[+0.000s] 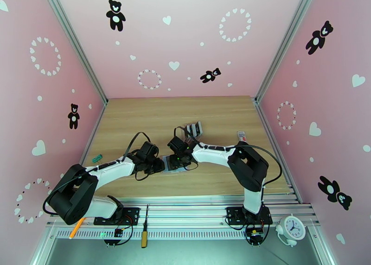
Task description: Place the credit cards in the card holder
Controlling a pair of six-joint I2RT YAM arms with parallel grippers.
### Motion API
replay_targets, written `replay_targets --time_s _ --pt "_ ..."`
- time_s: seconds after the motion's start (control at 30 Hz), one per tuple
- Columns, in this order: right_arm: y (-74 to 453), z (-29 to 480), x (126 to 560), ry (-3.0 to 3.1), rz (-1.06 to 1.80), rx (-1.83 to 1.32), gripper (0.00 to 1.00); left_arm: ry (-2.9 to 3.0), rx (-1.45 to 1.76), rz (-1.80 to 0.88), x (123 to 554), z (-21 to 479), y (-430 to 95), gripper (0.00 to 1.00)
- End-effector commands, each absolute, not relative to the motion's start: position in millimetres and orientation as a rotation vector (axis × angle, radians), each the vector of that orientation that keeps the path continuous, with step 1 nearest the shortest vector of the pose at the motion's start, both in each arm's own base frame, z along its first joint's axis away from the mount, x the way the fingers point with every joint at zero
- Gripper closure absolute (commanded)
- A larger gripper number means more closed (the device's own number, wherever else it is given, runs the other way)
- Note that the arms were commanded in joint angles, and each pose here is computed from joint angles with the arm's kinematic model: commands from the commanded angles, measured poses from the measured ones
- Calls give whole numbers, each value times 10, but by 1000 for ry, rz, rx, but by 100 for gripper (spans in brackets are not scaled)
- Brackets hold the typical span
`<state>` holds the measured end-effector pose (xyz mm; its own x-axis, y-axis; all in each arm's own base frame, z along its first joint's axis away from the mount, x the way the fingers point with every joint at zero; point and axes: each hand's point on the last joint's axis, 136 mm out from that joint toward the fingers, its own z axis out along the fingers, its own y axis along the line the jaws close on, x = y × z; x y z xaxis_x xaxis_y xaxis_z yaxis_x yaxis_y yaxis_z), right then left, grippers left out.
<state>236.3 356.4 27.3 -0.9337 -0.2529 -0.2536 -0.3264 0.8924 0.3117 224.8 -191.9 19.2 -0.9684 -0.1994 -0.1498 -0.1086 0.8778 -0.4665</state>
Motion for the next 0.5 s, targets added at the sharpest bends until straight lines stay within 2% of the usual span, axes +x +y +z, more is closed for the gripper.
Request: replay_targets --time_s 0.0,0.47 --pt "3618 267 2343 2864 511 -472 65 2856 -235 -724 2231 180 -1975 72" --pt "3696 277 2329 2864 536 -484 64 2850 -237 -719 2258 183 -1981 72"
